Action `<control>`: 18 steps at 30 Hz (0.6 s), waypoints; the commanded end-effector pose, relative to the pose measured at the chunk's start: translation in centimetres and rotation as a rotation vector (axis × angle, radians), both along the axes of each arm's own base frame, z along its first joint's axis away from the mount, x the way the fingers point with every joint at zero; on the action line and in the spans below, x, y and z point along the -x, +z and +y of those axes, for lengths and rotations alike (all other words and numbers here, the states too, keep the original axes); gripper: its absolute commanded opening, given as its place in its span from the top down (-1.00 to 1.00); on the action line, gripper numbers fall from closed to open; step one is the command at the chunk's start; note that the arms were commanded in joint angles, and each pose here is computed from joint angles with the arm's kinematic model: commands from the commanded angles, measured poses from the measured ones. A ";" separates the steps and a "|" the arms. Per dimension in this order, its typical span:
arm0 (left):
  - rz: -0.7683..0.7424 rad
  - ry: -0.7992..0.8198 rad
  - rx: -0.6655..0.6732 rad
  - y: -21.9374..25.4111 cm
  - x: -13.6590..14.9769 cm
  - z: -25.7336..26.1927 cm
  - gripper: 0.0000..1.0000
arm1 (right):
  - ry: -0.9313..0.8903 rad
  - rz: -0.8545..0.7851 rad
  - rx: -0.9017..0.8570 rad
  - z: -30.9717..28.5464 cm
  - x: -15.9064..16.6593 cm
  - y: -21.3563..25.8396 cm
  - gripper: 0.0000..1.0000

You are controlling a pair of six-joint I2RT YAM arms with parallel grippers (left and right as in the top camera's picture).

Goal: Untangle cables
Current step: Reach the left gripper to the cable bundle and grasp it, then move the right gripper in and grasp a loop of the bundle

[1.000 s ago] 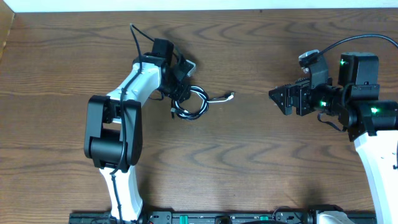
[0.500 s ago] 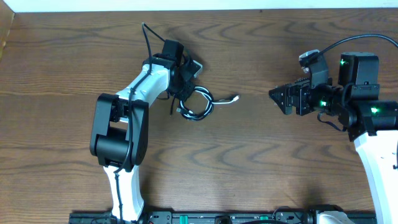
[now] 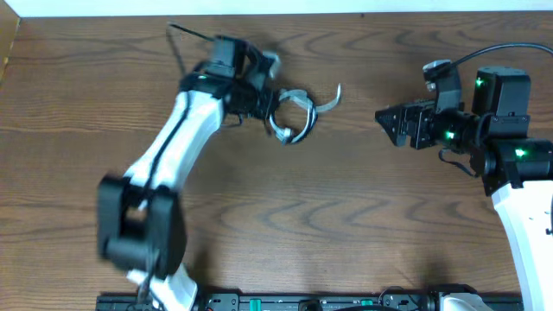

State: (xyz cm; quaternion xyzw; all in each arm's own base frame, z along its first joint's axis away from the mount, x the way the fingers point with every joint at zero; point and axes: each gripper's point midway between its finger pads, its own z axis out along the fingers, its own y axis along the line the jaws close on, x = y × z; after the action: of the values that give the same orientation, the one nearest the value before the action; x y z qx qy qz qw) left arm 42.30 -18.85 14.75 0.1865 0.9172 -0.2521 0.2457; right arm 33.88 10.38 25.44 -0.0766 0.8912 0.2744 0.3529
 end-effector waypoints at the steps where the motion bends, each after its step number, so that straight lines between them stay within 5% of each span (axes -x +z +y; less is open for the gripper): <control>1: 0.041 0.096 0.170 5.2 1.0 -1.1 0.85 | -0.058 0.043 -0.083 0.5 -0.9 0.5 -0.59; 8: 0.161 0.112 0.315 6.8 2.5 -2.6 0.85 | -0.102 0.124 -0.142 0.9 -3.5 -2.0 -0.29; 18: 0.326 0.286 0.397 6.7 2.5 -2.7 0.85 | 0.007 0.261 -0.236 4.2 -4.1 -5.5 -0.28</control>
State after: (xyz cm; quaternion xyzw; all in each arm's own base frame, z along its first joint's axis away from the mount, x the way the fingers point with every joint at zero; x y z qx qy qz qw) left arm 40.03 -21.08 21.09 0.0110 0.8998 -0.3928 0.1896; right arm 38.23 12.49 20.03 0.0048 0.8973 0.3504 0.2685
